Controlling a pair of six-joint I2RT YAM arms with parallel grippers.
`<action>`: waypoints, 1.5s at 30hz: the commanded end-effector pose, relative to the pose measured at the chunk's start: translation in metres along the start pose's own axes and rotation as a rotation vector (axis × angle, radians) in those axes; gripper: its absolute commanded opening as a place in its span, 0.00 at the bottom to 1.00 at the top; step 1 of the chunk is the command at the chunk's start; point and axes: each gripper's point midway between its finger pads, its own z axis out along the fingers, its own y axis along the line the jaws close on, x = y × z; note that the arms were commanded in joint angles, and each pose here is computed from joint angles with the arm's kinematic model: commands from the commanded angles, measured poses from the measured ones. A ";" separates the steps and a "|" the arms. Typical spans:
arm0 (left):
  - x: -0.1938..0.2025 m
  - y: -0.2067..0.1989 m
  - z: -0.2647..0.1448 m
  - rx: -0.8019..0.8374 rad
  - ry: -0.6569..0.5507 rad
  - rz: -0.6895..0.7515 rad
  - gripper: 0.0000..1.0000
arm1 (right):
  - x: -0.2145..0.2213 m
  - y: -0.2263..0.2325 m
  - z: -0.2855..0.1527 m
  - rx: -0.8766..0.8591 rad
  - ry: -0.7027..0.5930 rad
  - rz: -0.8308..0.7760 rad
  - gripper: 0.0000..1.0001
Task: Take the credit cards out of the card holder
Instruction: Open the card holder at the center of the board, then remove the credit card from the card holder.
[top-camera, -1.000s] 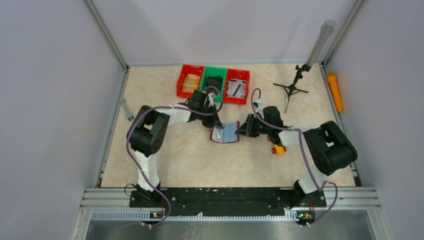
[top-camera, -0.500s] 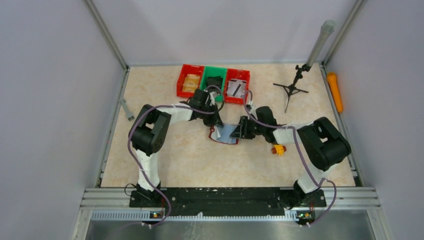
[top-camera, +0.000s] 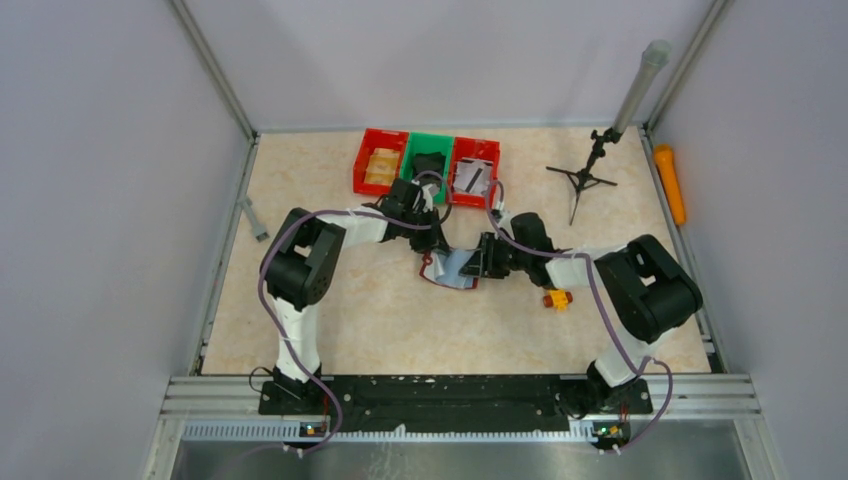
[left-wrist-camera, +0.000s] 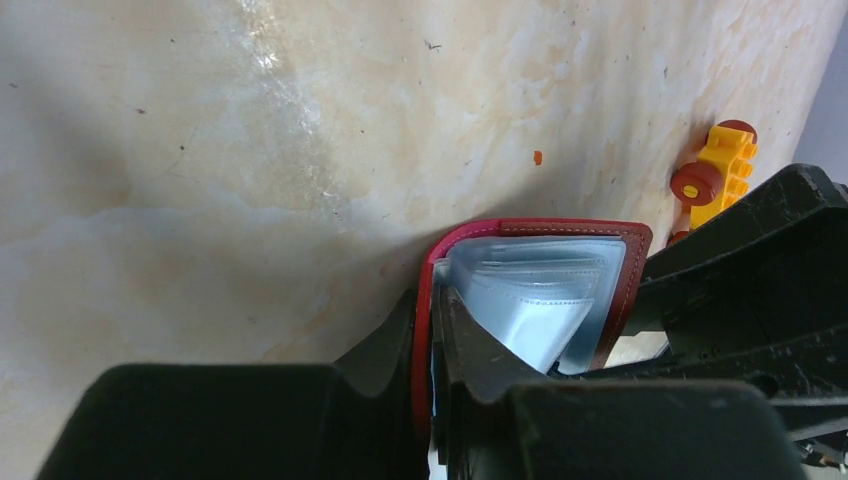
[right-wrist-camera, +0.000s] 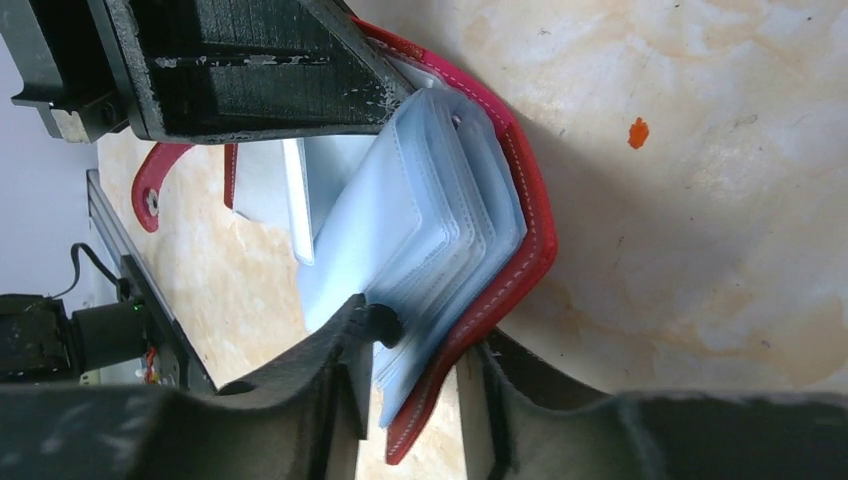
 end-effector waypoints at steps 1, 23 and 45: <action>0.025 -0.017 0.013 0.093 0.095 0.000 0.14 | -0.019 0.017 0.000 -0.040 -0.060 -0.060 0.28; 0.025 -0.035 -0.011 0.094 0.038 0.177 0.98 | -0.033 0.008 -0.019 -0.030 -0.138 -0.009 0.00; 0.032 -0.020 0.008 0.111 0.124 0.070 0.38 | -0.040 0.020 -0.035 -0.117 -0.198 -0.010 0.49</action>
